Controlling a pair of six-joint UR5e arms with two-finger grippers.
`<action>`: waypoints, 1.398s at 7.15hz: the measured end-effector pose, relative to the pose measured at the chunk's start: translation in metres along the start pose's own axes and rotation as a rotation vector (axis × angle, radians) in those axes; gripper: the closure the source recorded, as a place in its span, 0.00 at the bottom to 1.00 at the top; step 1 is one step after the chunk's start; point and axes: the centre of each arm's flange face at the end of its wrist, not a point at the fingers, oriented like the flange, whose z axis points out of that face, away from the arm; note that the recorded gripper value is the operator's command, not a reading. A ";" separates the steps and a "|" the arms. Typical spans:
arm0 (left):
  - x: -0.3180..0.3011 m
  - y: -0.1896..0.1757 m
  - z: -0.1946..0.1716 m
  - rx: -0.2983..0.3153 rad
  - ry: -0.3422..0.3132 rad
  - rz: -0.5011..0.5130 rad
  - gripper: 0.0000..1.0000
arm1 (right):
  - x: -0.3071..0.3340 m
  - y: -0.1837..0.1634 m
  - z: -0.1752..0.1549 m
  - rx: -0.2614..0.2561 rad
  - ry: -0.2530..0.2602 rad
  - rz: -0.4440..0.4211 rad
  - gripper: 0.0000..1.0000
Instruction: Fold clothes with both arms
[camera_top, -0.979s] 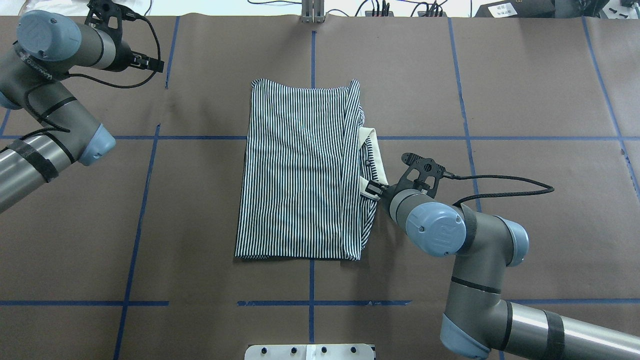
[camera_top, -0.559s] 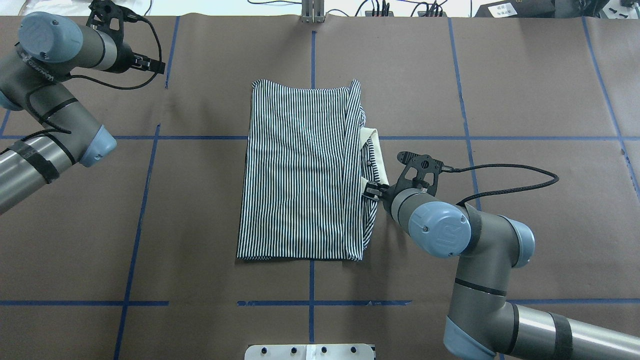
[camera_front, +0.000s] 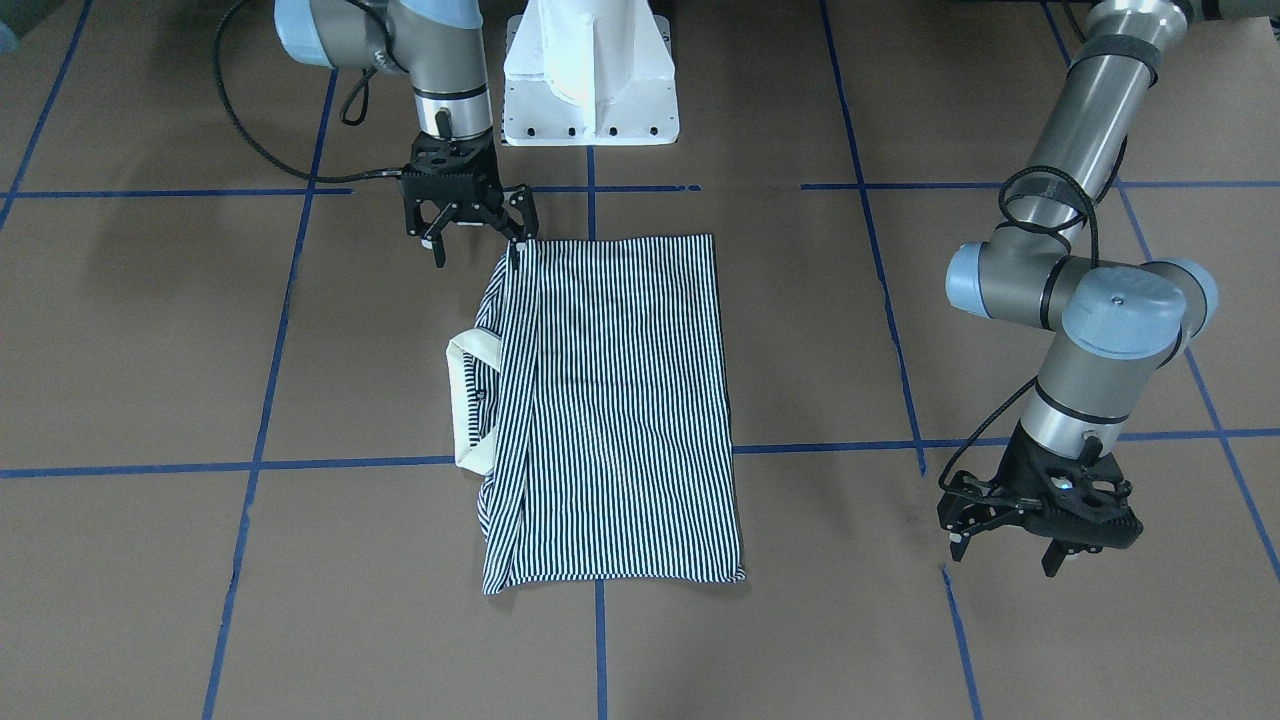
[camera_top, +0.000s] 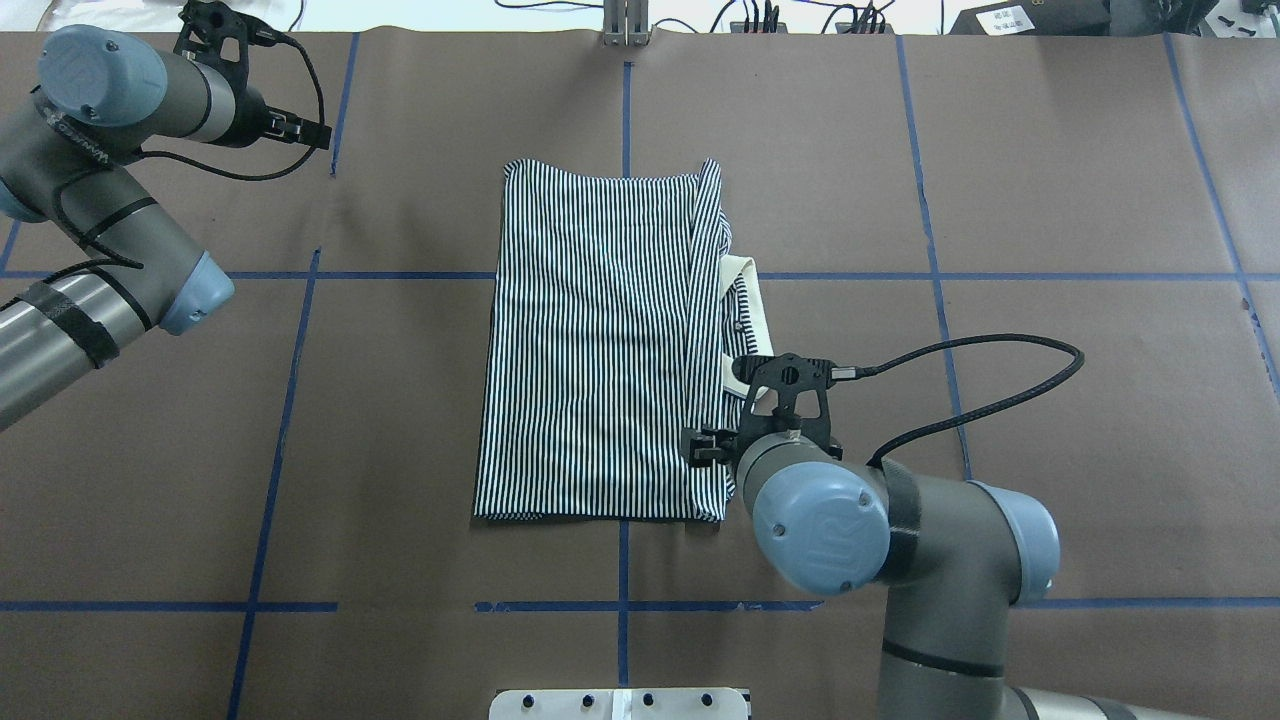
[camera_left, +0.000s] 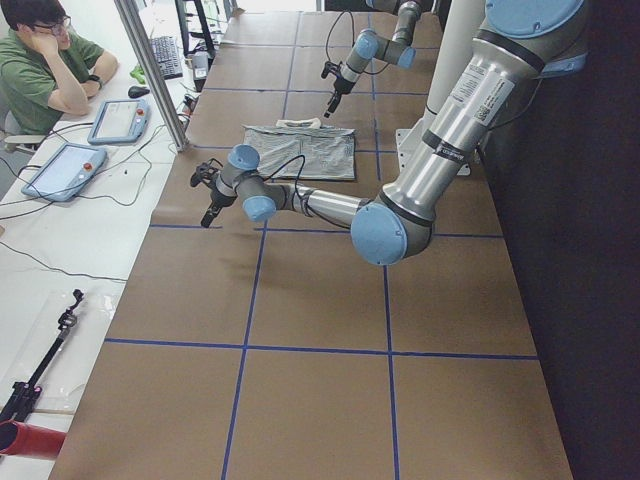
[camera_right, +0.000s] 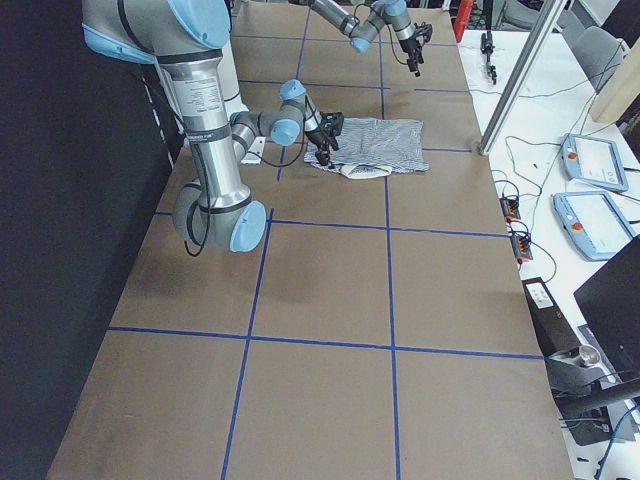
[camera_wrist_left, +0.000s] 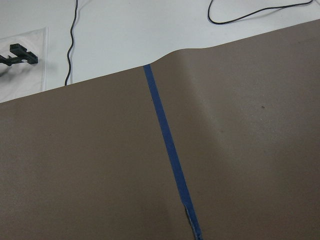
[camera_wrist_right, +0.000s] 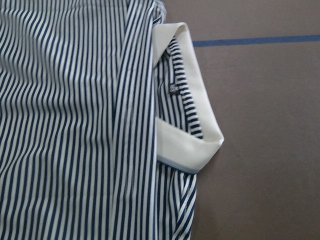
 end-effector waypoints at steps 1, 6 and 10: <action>0.001 0.000 0.000 0.000 0.001 0.001 0.00 | -0.015 0.022 -0.006 0.006 0.004 -0.105 0.14; 0.003 0.003 0.001 -0.006 0.008 0.003 0.00 | -0.034 0.057 -0.002 0.028 0.023 -0.544 0.65; 0.003 0.003 0.001 -0.006 0.007 0.003 0.00 | -0.039 0.059 0.000 0.023 0.021 -0.662 0.64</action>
